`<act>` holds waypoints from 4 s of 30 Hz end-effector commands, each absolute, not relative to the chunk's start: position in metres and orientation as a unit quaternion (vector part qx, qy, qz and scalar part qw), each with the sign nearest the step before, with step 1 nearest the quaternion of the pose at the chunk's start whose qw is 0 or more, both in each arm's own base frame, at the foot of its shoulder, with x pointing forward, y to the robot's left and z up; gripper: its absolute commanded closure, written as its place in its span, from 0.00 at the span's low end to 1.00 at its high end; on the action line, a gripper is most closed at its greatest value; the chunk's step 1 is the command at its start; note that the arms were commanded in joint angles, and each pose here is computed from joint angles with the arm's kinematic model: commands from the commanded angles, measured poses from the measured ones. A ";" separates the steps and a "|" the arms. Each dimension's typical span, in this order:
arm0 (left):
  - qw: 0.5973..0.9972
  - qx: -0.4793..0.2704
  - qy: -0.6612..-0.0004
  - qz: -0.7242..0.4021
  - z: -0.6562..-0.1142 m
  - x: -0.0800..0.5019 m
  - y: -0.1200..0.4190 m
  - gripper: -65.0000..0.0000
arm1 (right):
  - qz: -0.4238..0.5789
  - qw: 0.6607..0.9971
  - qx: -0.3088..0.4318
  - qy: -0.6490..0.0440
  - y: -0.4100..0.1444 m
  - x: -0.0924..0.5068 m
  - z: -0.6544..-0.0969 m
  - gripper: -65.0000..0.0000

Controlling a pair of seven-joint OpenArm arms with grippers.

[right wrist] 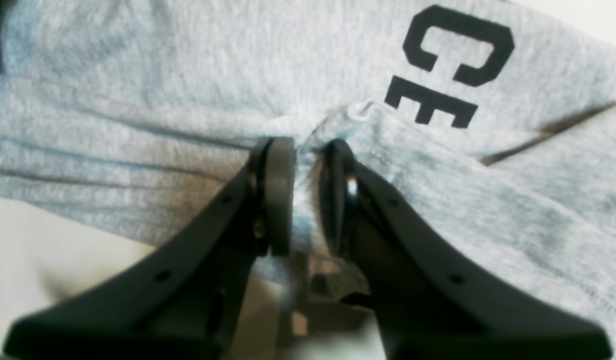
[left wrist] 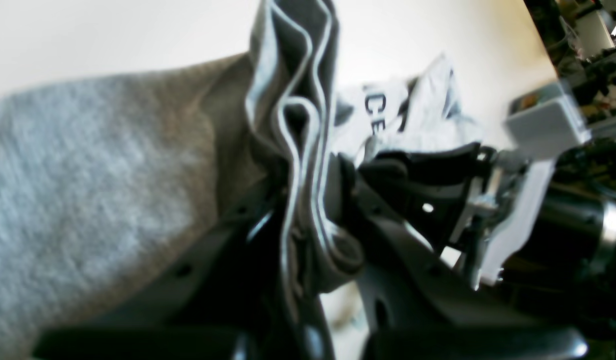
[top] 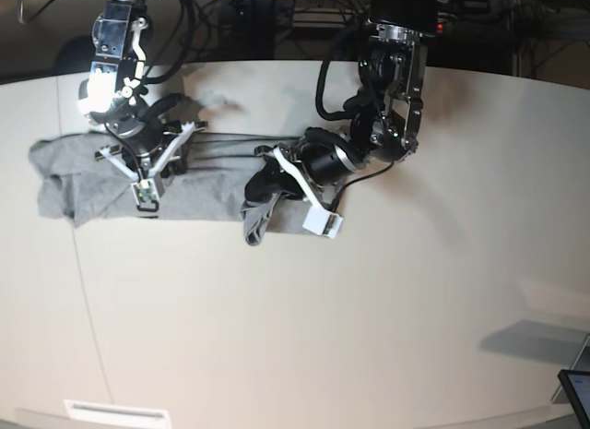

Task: Fold the T-shirt properly
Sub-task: 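Fold the strip end held by the left gripper toward the right gripper, then release the folded end and reposition the left gripper on the doubled strip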

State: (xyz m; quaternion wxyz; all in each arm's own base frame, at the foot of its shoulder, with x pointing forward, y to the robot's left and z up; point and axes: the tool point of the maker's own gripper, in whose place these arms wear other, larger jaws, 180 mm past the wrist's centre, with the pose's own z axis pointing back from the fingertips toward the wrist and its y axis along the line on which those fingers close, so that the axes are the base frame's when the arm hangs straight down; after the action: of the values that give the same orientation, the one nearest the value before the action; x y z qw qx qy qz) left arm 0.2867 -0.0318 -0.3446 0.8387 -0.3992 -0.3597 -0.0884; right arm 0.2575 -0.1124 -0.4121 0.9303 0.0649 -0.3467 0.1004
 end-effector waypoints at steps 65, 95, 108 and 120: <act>0.817 -0.170 -0.474 -0.280 -0.326 0.294 -0.013 1.00 | 0.105 0.933 0.059 -0.339 -0.114 0.255 -0.413 0.81; 0.884 -0.107 -0.374 -0.260 -0.422 0.282 0.077 1.00 | 0.106 0.891 0.010 -0.441 -0.135 0.279 -0.333 0.68; 0.876 -0.054 -0.396 -0.272 -0.397 0.285 0.121 1.00 | -0.039 0.904 -0.010 -0.425 -0.242 0.265 -0.324 0.39; 0.859 -0.051 -0.427 -0.278 -0.373 0.295 0.115 1.00 | -0.137 0.901 0.128 -0.392 -0.263 0.225 -0.349 0.15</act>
State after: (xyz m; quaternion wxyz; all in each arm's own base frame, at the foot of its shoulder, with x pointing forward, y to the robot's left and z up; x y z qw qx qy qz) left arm 0.2868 0.1137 -0.3865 0.8687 -0.0553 -0.4055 -0.2791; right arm 0.2167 -0.2611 -0.3599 0.9089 0.1285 -0.3696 -0.1444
